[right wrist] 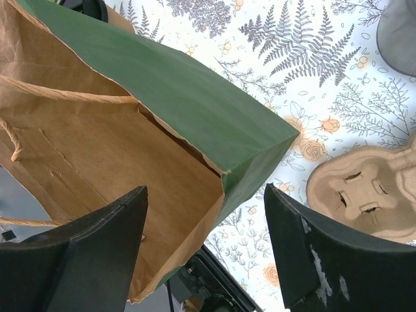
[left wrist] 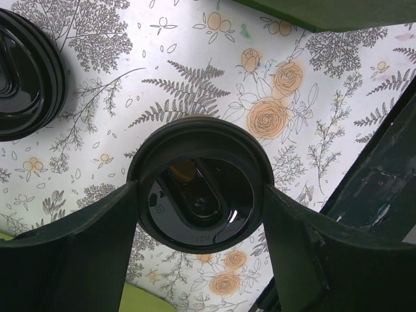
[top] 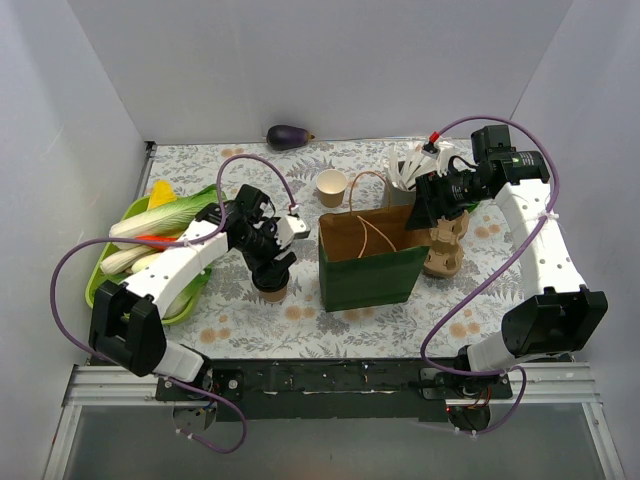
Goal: Pack the takeout coffee
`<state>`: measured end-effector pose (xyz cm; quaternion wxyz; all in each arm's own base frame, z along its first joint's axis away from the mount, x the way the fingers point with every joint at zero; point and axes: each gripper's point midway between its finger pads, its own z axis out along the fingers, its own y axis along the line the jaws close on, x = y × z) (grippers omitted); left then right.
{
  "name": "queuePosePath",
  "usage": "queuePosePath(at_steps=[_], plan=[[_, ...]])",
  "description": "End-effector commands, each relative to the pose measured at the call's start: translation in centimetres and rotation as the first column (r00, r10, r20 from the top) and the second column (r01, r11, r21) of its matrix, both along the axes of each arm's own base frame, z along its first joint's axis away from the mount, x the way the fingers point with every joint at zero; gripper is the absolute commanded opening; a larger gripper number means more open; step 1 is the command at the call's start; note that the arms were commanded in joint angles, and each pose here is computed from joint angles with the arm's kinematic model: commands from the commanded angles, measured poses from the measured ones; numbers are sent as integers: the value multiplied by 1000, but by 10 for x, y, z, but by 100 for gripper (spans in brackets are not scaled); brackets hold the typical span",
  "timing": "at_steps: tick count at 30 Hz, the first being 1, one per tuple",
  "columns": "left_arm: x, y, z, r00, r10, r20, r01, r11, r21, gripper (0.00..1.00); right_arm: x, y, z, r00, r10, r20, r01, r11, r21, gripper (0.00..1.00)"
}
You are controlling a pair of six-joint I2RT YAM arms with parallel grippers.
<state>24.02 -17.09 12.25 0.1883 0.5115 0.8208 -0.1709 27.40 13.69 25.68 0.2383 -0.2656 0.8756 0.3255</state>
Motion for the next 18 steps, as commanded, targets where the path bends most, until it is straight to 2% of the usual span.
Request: queuePosePath(at_steps=[1, 7, 9, 12, 15, 18], plan=[[-1, -4, 16, 997, -36, 75, 40, 998, -45, 59, 1, 3, 14, 998, 9, 59, -11, 999, 36, 80], [-7, -7, 22, 997, -16, 72, 21, 997, -73, 71, -3, 5, 15, 997, 5, 78, -9, 999, 50, 80], [-12, -7, 21, 998, -24, 54, 28, 997, -73, 80, -6, 5, 13, 997, 7, 75, -11, 999, 51, 81], [-18, -6, 20, 998, -27, 59, 31, 997, -74, 81, -8, 4, 13, 997, 6, 72, -10, 999, 52, 81], [-18, -5, 16, 996, -10, 83, 16, 997, -71, 88, -7, 5, 13, 997, 7, 76, -11, 998, 54, 81], [-18, -6, 20, 995, -6, 97, 14, 997, -79, 88, -7, 5, 14, 997, 8, 77, -13, 998, 59, 81]])
